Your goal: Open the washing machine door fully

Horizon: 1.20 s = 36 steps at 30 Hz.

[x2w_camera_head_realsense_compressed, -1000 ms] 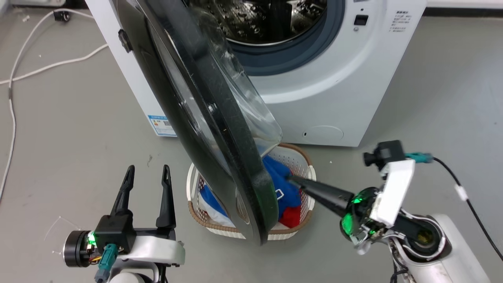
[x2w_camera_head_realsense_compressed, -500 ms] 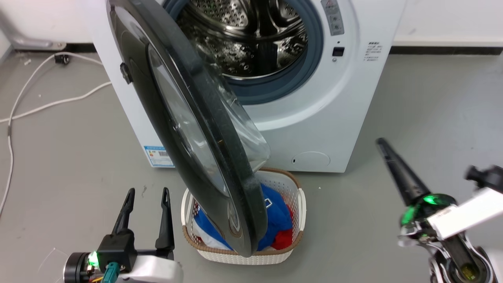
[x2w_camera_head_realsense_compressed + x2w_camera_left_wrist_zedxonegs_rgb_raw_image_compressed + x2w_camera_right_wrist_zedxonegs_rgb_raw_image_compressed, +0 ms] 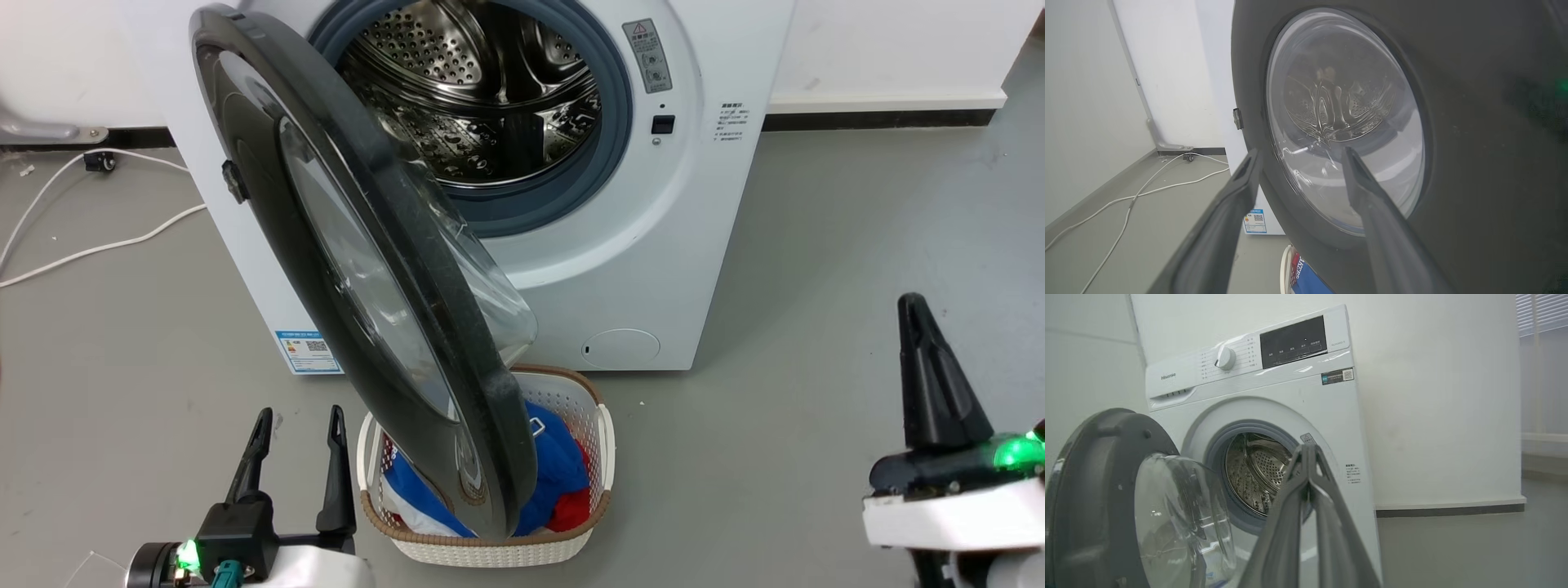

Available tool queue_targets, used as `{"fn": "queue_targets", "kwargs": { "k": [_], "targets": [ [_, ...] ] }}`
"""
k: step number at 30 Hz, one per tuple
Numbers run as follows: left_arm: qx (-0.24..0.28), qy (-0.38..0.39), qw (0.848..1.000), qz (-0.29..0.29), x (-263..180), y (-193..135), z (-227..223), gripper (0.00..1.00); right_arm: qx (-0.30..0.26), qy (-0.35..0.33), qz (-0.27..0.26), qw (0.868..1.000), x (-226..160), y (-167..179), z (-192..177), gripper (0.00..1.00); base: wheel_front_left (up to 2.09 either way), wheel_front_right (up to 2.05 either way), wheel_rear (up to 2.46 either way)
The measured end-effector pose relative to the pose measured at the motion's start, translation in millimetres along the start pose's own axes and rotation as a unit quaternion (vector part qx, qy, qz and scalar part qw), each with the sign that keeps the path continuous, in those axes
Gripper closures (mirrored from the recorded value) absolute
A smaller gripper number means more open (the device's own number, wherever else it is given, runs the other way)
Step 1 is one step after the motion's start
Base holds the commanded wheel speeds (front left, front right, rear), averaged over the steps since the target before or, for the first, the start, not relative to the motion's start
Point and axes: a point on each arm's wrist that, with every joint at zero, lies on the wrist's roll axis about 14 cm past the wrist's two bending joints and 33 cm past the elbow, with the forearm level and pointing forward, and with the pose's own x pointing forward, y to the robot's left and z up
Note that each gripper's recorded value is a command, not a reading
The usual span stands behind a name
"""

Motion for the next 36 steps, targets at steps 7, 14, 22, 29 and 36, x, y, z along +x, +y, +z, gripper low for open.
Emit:
{"fn": "queue_targets", "kwargs": {
  "k": [7, 14, 22, 29, 36],
  "targets": [
    [0.000, -0.002, 1.000, 0.000, -0.8, -0.4, 1.2, 0.00, -0.101, 0.053, -0.031, 0.993, -23.5, -8.1, -28.3, 1.00, 0.00, 0.00, 0.00],
    [0.000, -0.003, 1.000, 0.002, -3.2, 0.9, 2.6, 0.00, -0.105, 0.130, -0.056, 0.984, -52.1, -18.9, -70.3, 0.00, 0.00, 0.00, 0.00],
    [0.003, -0.005, 1.000, 0.007, -5.2, 5.0, 4.2, 0.00, -0.102, 0.166, -0.064, 0.979, -67.3, -22.9, -88.9, 0.00, 0.00, 0.00, 0.00],
    [0.002, -0.003, 1.000, 0.013, -6.2, 8.5, 3.1, 0.00, -0.094, 0.167, -0.068, 0.979, -68.9, -24.1, -89.6, 0.00, 0.00, 0.00, 0.00],
    [0.011, -0.014, 1.000, 0.023, -4.8, 15.6, 9.6, 1.00, -0.086, 0.162, -0.070, 0.980, -68.1, -23.7, -87.8, 0.00, 0.00, 0.00, 0.00]
  ]
}}
